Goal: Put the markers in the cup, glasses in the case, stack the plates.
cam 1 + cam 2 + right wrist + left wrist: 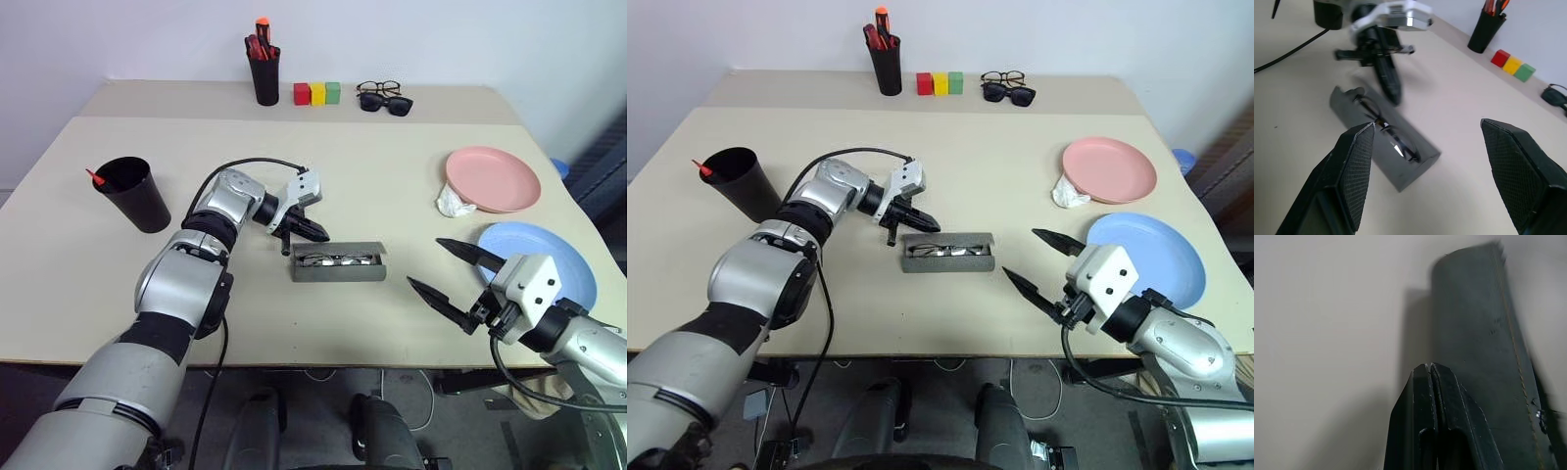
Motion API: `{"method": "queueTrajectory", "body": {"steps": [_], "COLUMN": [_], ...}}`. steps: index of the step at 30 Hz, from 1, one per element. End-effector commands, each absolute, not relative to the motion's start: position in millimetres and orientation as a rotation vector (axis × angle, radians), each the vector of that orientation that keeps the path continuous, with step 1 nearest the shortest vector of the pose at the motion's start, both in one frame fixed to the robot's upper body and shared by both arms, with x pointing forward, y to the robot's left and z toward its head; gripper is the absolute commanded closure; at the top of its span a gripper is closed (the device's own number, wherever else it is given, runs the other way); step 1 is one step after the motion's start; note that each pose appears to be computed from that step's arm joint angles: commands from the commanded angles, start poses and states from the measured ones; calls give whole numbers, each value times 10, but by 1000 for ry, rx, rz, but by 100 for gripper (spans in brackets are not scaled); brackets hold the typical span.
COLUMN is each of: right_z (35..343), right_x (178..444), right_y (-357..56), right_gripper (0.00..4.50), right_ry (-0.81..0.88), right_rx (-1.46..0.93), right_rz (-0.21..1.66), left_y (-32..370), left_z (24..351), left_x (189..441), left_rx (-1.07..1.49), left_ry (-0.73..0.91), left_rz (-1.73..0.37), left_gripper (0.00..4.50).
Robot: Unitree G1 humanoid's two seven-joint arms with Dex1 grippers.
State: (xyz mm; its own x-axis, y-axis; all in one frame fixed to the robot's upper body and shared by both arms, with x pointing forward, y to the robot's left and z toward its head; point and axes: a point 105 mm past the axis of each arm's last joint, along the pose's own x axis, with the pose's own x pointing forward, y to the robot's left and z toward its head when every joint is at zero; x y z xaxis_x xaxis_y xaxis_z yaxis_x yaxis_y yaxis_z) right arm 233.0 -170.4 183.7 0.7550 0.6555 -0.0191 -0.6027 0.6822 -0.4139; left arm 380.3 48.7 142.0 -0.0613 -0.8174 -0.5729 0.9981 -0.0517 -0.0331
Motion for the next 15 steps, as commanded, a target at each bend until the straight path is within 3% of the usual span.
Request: {"method": "queueTrajectory", "body": {"steps": [1,5,10,13,15], "right_z": [1883,1817,1519,1317,1216], "right_x": [2412,2551,2669,2686,2698], "right_y": [-1818,-2032,-2549,-2718,-2786], "right_gripper": [97,97,97,97,97], "right_ry": [-133,-85,84,179,233], "right_rx": [-409,-450,-445,-434,-424], "right_rz": [620,459,192,131,108], "left_y": [452,383,148,-67,-226], "left_z": [1418,1265,1545,1651,1677], "left_x": [3700,3588,3654,3509,3454], "left_rx": [551,586,572,508,479], "left_ry": [519,470,194,135,109], "left_rz": [-1676,-1740,-1643,-1675,-1653], "left_gripper": [449,449,449,367,267]}}
